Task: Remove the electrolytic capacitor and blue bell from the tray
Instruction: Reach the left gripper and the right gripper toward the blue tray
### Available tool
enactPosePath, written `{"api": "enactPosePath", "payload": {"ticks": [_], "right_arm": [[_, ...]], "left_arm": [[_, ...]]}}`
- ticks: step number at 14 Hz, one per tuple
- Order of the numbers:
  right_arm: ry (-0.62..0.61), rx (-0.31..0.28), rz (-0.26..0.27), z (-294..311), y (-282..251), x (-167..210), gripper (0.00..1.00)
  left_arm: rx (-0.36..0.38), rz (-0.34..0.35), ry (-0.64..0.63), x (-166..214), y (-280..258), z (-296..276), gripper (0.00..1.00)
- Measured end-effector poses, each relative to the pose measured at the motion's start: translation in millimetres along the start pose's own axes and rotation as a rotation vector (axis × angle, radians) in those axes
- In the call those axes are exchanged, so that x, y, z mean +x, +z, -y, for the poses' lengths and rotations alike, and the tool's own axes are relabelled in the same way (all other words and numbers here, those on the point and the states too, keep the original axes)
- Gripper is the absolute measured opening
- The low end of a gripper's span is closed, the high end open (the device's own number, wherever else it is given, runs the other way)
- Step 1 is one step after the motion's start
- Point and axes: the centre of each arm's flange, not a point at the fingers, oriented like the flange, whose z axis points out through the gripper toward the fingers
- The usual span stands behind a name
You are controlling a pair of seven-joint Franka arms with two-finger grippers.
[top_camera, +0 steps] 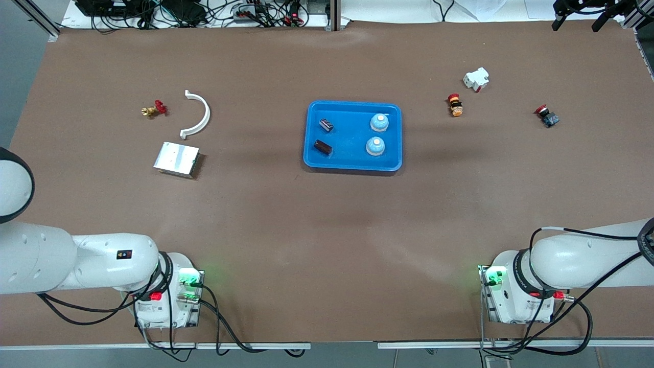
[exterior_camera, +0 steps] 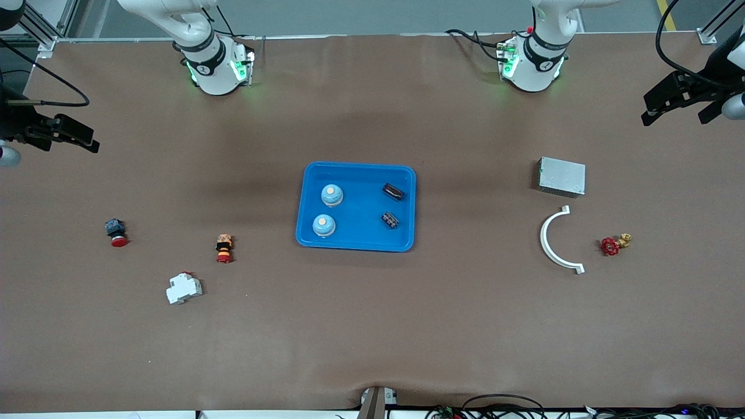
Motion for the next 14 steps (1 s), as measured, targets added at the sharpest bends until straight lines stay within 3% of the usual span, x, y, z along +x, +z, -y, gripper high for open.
{"api": "enactPosePath", "payload": {"ticks": [7,11,14], "right_arm": [[-0.002,0.0,0.004,1,1,0,1.0],[0.022,0.003,0.022,9,3,-2,1.0],[0.098,0.003,0.052,68,7,-10,1.0]], "left_arm": [[0.057,0.031,0.032,1,10,-21,1.0],[0.068,0.118,-0.041,18,63,-84,1.0],[0.061,0.15,-0.086,36,107,-123,1.0]]}}
